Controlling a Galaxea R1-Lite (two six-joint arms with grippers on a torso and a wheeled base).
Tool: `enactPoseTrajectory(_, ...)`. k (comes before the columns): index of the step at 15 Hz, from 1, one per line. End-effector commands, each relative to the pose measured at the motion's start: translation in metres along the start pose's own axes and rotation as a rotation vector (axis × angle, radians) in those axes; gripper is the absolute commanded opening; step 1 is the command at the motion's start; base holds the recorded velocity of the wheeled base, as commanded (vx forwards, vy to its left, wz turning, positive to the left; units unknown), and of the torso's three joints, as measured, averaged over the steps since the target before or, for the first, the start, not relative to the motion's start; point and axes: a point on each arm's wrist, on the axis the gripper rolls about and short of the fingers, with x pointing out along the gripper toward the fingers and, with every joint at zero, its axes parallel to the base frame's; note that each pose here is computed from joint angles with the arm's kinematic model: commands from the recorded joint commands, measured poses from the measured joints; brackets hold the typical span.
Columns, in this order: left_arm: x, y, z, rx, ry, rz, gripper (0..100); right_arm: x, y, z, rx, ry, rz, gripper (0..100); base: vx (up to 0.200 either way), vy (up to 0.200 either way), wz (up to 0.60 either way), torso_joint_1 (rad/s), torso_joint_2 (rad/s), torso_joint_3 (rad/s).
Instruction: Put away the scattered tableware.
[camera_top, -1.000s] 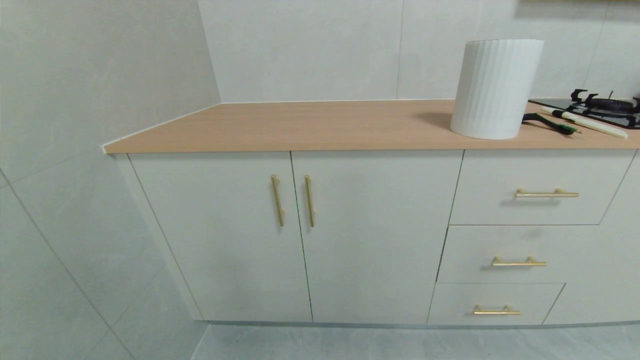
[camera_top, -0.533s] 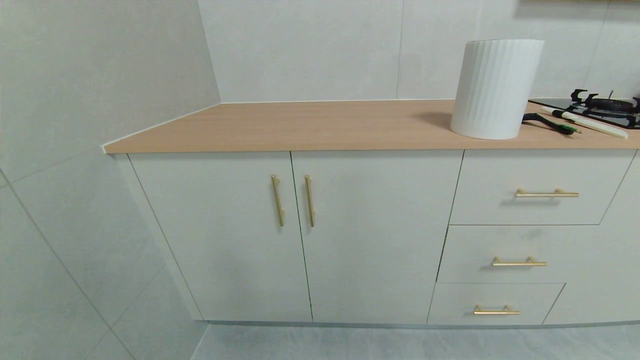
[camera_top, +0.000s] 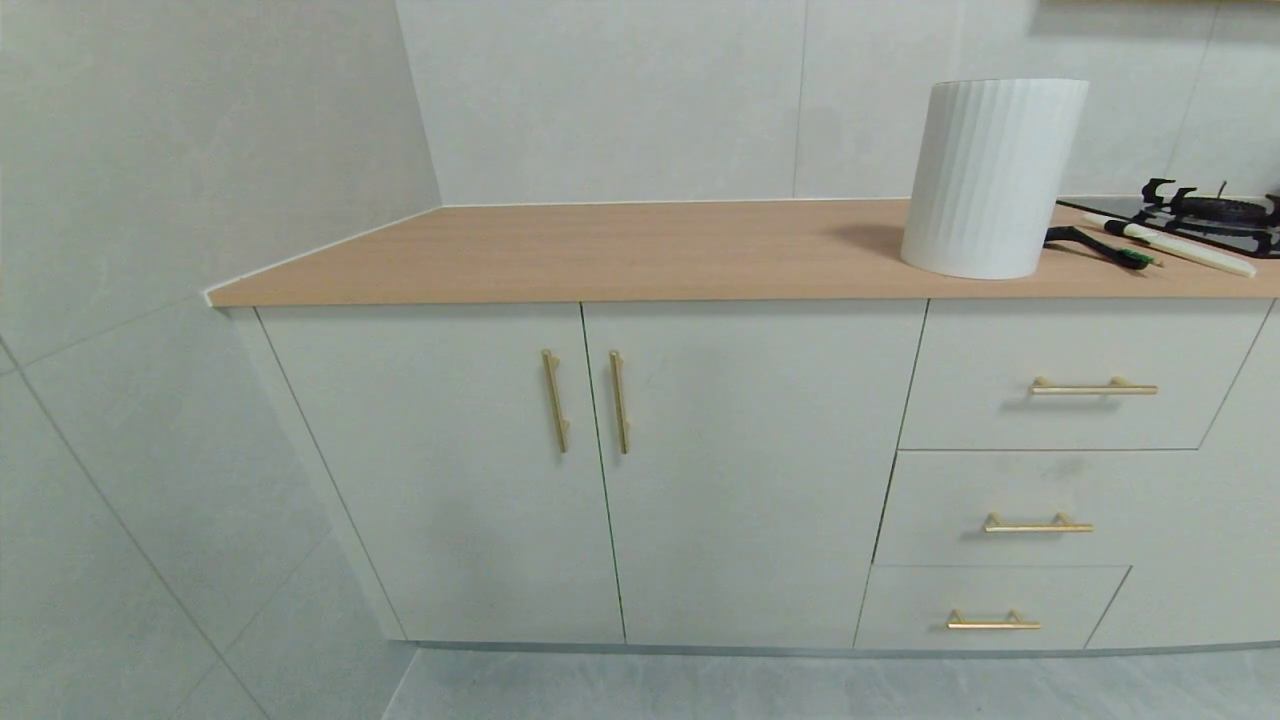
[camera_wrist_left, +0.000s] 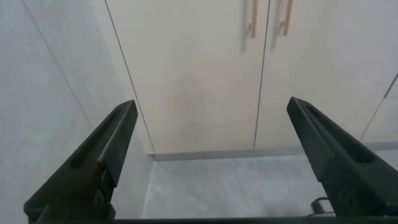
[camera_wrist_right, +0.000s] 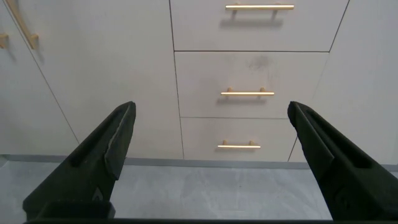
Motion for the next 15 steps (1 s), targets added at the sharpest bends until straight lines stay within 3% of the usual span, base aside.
enactPoseTrajectory(1, 0.0000, -0.0001, 0.0000, -0.035, 0.000, -0.002, 100, 0.0002, 0.0000, 0.0000, -0.001, 0.003, 0.001, 100, 0.000, 0.000, 0.00, 0.000, 0.00, 0.000)
enactPoseTrajectory(11, 0.0000, -0.0001, 0.0000, -0.045, 0.000, -0.002, 100, 0.0002, 0.0002, 0.0000, 0.001, 0.003, 0.010, 100, 0.000, 0.000, 0.00, 0.000, 0.00, 0.000)
enactPoseTrajectory(15, 0.0000, 0.0000, 0.0000, -0.045, 0.000, 0.000, 100, 0.0002, 0.0002, 0.0000, 0.001, 0.003, 0.010, 100, 0.000, -0.200, 0.00, 0.002, 0.00, 0.002)
